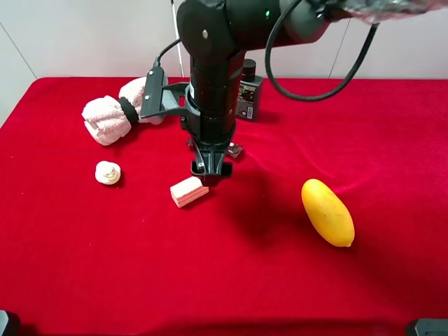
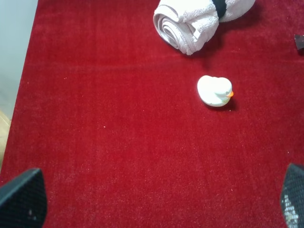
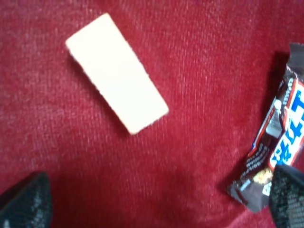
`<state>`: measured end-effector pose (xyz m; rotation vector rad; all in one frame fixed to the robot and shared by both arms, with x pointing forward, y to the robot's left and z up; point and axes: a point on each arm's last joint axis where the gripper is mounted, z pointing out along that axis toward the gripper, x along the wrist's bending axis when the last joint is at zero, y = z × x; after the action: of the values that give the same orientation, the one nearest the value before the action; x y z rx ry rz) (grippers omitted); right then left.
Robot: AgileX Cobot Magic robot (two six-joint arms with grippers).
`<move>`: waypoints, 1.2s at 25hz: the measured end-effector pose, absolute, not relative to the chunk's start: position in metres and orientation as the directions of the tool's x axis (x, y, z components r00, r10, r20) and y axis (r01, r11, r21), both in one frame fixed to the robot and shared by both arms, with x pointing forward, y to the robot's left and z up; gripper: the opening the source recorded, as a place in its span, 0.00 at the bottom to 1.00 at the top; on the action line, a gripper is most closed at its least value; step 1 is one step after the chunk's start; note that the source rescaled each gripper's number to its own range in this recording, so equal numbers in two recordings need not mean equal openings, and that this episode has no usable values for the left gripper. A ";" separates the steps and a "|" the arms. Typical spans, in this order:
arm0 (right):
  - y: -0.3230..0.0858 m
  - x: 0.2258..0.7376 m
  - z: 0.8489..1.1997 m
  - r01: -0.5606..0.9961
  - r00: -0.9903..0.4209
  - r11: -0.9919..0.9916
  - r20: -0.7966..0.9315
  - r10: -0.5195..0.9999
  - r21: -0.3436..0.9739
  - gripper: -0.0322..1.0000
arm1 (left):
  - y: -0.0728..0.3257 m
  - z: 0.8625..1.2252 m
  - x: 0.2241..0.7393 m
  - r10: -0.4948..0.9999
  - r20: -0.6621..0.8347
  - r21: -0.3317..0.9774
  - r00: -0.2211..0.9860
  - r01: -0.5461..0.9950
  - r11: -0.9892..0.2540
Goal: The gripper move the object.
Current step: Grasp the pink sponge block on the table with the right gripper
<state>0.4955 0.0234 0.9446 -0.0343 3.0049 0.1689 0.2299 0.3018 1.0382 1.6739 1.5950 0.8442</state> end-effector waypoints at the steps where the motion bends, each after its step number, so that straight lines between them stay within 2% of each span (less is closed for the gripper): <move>1: 0.024 0.496 0.940 -0.029 -0.992 0.994 -0.127 -0.015 0.107 1.00 | 0.302 1.038 0.230 0.999 0.007 0.823 0.045 0.568 -0.031; 30: 0.038 0.499 0.882 -0.036 -0.994 0.994 -0.106 -0.026 0.099 1.00 | 0.302 1.038 0.230 0.999 0.007 0.823 0.045 0.568 -0.031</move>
<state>0.4991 0.0383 0.8818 -0.0474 3.0330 0.1539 0.2299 0.3018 1.0382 1.6739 1.5950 0.8442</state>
